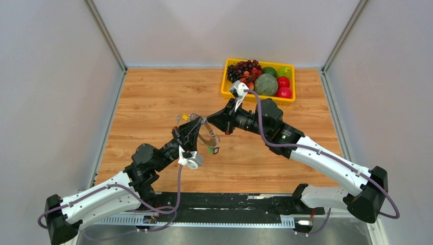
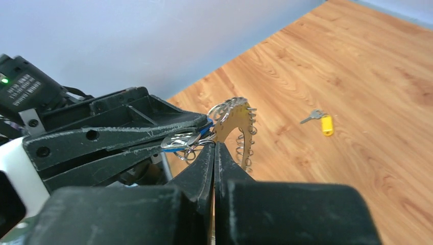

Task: Remove the keys from the keyring

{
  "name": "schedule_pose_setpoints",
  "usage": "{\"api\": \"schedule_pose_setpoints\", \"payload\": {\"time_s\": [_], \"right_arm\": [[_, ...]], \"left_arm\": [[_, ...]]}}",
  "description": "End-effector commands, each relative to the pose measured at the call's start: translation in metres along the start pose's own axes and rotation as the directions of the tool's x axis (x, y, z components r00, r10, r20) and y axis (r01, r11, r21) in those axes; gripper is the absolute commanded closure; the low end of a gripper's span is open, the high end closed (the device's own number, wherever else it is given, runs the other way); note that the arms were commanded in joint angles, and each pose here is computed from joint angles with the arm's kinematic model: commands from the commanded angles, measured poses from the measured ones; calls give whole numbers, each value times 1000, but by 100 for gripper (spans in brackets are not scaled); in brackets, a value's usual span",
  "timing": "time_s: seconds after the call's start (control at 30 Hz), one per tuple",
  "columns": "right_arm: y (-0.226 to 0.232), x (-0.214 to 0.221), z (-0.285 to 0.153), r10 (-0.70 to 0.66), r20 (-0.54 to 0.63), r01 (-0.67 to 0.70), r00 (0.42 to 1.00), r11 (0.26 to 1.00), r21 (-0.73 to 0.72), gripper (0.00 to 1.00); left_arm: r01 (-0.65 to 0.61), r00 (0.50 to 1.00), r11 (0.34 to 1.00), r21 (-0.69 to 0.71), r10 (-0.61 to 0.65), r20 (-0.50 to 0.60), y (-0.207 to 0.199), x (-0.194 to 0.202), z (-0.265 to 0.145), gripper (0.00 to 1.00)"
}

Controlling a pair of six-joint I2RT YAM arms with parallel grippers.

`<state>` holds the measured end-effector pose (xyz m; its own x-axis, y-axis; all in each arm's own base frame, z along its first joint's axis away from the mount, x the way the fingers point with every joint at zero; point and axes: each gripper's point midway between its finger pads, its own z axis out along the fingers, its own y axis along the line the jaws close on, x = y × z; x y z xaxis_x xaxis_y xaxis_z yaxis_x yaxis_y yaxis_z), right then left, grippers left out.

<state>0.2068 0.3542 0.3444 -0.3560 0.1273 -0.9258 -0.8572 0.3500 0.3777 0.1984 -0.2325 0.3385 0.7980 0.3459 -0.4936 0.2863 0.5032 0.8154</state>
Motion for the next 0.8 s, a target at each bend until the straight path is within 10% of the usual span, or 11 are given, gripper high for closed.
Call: {"api": "schedule_pose_setpoints", "payload": {"time_s": [0.0, 0.77], "right_arm": [[19, -45, -2, -159, 141, 151, 977, 986, 66, 100], [15, -42, -11, -269, 154, 252, 951, 960, 123, 97]], "left_arm": [[12, 1000, 998, -60, -12, -5, 18, -5, 2, 100], [74, 997, 989, -131, -74, 3, 36, -9, -4, 100]]}}
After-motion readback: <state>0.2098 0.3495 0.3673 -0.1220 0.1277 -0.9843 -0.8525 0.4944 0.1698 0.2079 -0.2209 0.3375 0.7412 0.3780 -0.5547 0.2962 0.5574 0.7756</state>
